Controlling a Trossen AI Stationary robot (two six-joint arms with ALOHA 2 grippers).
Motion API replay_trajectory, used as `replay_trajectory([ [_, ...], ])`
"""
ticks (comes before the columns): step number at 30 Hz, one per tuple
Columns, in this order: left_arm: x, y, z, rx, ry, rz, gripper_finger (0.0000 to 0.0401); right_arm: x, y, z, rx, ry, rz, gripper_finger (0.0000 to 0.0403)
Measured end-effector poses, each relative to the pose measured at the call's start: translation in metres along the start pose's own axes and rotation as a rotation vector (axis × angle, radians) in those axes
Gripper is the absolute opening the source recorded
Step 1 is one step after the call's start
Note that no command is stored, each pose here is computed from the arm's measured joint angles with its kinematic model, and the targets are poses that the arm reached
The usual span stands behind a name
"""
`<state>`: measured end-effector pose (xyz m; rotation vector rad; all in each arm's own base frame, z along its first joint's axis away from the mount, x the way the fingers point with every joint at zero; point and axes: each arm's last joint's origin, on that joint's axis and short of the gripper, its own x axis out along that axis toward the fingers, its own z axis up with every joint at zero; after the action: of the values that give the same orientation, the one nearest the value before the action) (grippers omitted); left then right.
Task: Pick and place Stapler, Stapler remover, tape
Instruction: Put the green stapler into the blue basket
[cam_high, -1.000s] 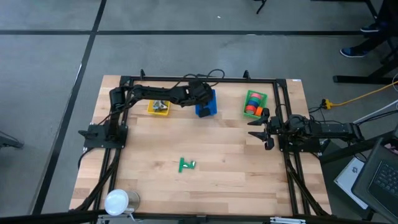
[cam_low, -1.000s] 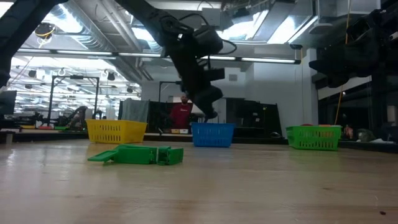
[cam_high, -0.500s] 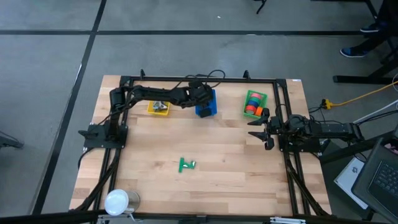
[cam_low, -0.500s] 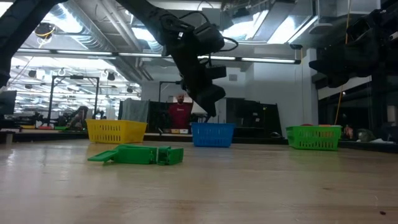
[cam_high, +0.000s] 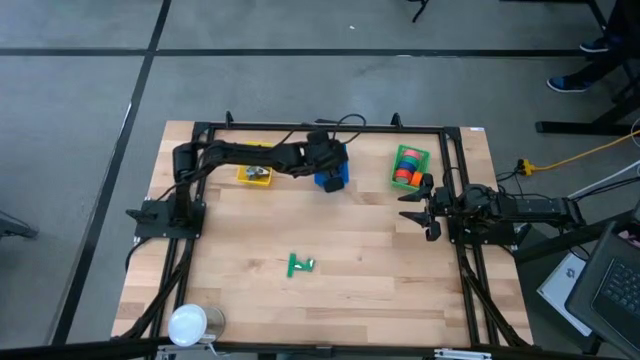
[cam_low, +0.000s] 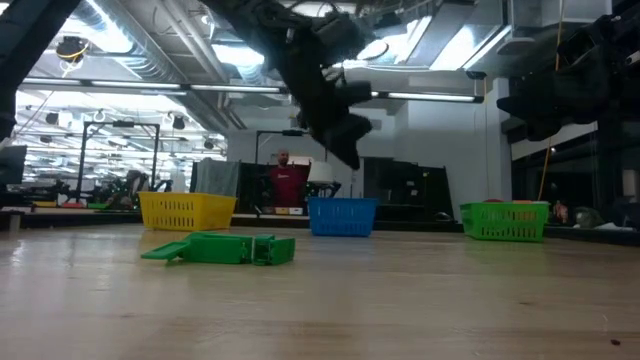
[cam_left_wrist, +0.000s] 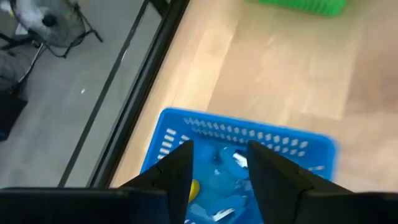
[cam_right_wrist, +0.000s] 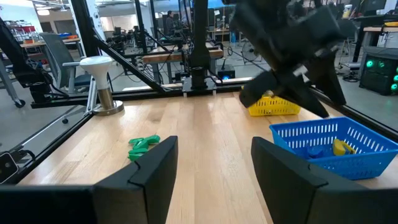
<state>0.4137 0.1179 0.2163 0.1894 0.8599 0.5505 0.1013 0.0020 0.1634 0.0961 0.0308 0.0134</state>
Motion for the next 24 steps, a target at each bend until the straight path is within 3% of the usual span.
replay_trajectory([
  [6,-0.037,-0.018,0.02,0.045,-0.085,-0.044,0.0148,0.0,0.0,0.0,0.0,0.0,0.0,0.021],
  [13,-0.089,-0.05,0.024,0.088,-0.115,-0.132,0.0144,0.0,0.0,0.0,0.0,0.0,0.0,0.021],
  [20,-0.135,-0.083,0.01,0.033,-0.029,-0.228,0.0144,0.0,0.0,0.0,0.0,0.0,0.0,0.0211],
  [24,-0.153,-0.101,-0.008,0.014,0.103,-0.25,0.0143,0.0,0.0,0.0,0.0,0.0,0.0,0.0211],
])
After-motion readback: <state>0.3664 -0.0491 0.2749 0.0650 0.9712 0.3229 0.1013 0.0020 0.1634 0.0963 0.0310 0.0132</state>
